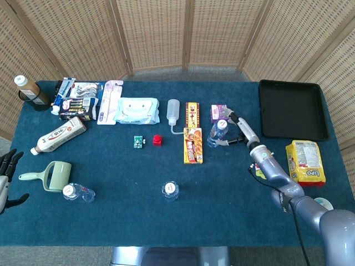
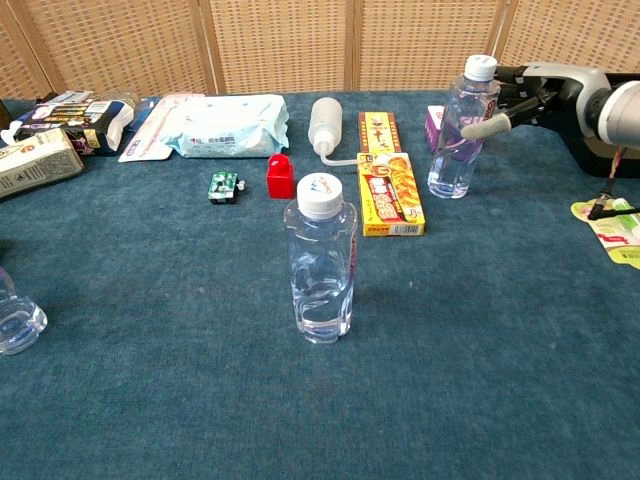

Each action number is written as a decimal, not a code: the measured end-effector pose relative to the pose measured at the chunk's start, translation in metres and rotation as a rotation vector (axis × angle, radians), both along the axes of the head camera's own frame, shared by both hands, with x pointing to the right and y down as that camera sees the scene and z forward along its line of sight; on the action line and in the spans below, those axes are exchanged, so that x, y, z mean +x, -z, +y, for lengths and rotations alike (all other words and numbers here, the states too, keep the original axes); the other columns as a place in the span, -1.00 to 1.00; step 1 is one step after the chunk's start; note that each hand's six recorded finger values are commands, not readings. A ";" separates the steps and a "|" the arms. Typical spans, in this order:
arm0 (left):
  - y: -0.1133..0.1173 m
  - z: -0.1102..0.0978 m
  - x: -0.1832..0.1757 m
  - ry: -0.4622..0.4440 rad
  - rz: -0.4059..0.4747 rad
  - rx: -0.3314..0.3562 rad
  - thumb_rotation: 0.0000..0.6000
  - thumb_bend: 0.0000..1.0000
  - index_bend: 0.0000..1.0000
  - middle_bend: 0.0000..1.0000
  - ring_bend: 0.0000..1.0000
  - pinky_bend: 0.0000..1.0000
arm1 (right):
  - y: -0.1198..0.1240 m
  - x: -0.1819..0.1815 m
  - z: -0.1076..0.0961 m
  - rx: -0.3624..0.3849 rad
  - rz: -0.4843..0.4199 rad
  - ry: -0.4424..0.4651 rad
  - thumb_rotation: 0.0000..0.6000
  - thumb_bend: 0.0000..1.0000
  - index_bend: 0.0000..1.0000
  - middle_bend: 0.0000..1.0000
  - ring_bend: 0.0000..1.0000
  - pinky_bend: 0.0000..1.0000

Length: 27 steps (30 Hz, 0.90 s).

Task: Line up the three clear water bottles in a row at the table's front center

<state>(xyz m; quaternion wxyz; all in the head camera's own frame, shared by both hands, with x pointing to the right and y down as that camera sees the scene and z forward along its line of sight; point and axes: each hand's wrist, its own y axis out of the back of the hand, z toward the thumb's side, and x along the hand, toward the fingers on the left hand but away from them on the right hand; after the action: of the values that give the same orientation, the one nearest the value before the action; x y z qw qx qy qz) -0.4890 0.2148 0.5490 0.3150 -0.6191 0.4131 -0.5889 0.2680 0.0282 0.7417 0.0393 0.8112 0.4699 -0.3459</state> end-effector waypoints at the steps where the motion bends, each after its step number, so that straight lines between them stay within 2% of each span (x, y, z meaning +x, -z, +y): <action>1: 0.000 0.000 0.000 0.000 0.000 -0.001 1.00 -0.89 -1.00 -1.00 -1.00 -0.91 | -0.002 -0.001 0.000 -0.006 -0.003 -0.008 1.00 -0.86 -0.48 -0.29 -0.64 -0.85; 3: -0.002 0.000 -0.001 0.003 -0.002 -0.006 1.00 -0.89 -1.00 -1.00 -1.00 -0.91 | -0.007 -0.005 0.001 -0.029 -0.023 -0.034 1.00 -0.82 -0.31 -0.10 -0.53 -0.86; 6: -0.003 -0.001 -0.002 0.007 -0.004 -0.010 1.00 -0.89 -1.00 -1.00 -1.00 -0.91 | -0.014 -0.010 0.003 -0.052 -0.051 -0.065 1.00 -0.74 -0.14 0.07 -0.41 -0.83; 12: -0.004 0.000 -0.001 0.006 -0.005 -0.012 1.00 -0.89 -1.00 -1.00 -1.00 -0.91 | -0.016 -0.019 0.002 -0.035 -0.071 -0.060 1.00 -0.53 0.12 0.31 -0.27 -0.69; 20: -0.005 0.001 0.000 -0.002 0.000 -0.021 1.00 -0.89 -1.00 -1.00 -1.00 -0.91 | 0.001 -0.025 0.005 0.024 -0.112 -0.017 1.00 -0.43 0.16 0.35 -0.24 -0.56; 27: -0.006 0.003 0.004 -0.016 0.008 -0.029 1.00 -0.89 -1.00 -1.00 -1.00 -0.91 | 0.039 -0.015 0.022 0.095 -0.150 0.046 1.00 -0.43 0.16 0.35 -0.24 -0.55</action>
<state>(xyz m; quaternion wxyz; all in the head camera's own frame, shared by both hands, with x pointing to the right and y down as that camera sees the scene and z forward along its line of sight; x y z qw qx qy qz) -0.4848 0.2178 0.5547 0.3088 -0.6293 0.4010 -0.5897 0.2532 0.0498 0.7024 0.0279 0.8463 0.4626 -0.2626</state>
